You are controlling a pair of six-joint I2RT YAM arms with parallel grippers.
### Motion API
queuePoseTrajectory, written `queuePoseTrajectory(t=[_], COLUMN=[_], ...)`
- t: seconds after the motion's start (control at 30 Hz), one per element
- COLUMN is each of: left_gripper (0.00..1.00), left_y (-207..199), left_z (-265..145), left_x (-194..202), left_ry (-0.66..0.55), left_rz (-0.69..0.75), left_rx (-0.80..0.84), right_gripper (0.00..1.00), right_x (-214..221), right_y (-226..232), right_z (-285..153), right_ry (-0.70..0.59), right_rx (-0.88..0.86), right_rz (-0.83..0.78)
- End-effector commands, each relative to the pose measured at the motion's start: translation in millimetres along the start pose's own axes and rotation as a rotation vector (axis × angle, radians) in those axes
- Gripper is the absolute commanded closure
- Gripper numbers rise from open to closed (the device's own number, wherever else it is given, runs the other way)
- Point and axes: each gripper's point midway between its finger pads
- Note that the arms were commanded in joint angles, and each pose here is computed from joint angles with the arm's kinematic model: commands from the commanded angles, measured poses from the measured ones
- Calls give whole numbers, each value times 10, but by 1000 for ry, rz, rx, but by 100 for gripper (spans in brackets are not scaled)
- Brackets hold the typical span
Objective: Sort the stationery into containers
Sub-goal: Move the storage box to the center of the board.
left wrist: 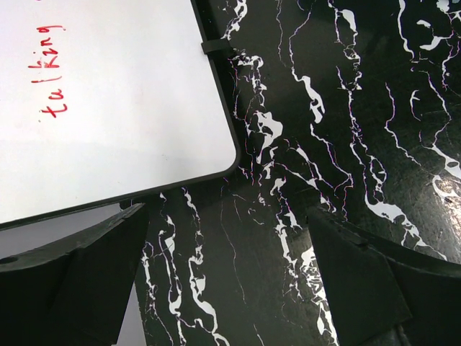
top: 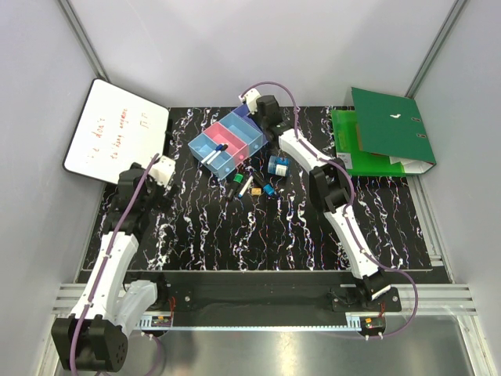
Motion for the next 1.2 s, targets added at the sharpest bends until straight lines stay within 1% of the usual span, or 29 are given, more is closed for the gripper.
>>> queuePoseTrajectory(t=[0.0, 0.17, 0.27, 0.3, 0.4, 0.43, 0.57, 0.63, 0.7, 0.93, 1.17], left_gripper=[1, 1, 1, 1, 1, 1, 1, 1, 1, 1, 1], left_y=[49, 58, 54, 49, 42, 42, 51, 52, 57, 52, 63], left_z=[27, 26, 26, 28, 37, 36, 34, 32, 30, 21, 14], left_x=[-146, -168, -173, -168, -148, -148, -162, -165, -179, -196, -211], left_ry=[-60, -67, -71, -70, -67, -68, -72, -72, -77, -83, -84], left_rz=[12, 16, 14, 16, 15, 14, 17, 17, 19, 12, 14], left_rx=[-23, -26, -24, -22, -21, -21, -24, -24, -26, -22, -26], right_gripper=[99, 99, 93, 89, 82, 78, 72, 68, 68, 67, 66], right_x=[-271, -200, -168, -153, -135, -120, -158, -103, -128, 32, 45], right_y=[-112, 11, 56, 56, 45, 50, 11, 39, 1, 57, 25], right_z=[-130, -179, -204, -206, -224, -226, -294, -316, -383, -551, -707], right_ry=[-67, -48, -36, -31, -23, -18, -20, -5, -6, 38, 48], right_rx=[8, -30, -38, -36, -32, -33, -30, -38, -36, -62, -66], right_rz=[20, -6, -13, -13, -17, -21, -23, -25, -23, -27, -15])
Point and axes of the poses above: each gripper's point midway between its finger pads, its own z axis out along the fingers, its own y axis along the line the jaws close on, x = y × z, and after that the axes turned 11 degrees about -z, right-handed
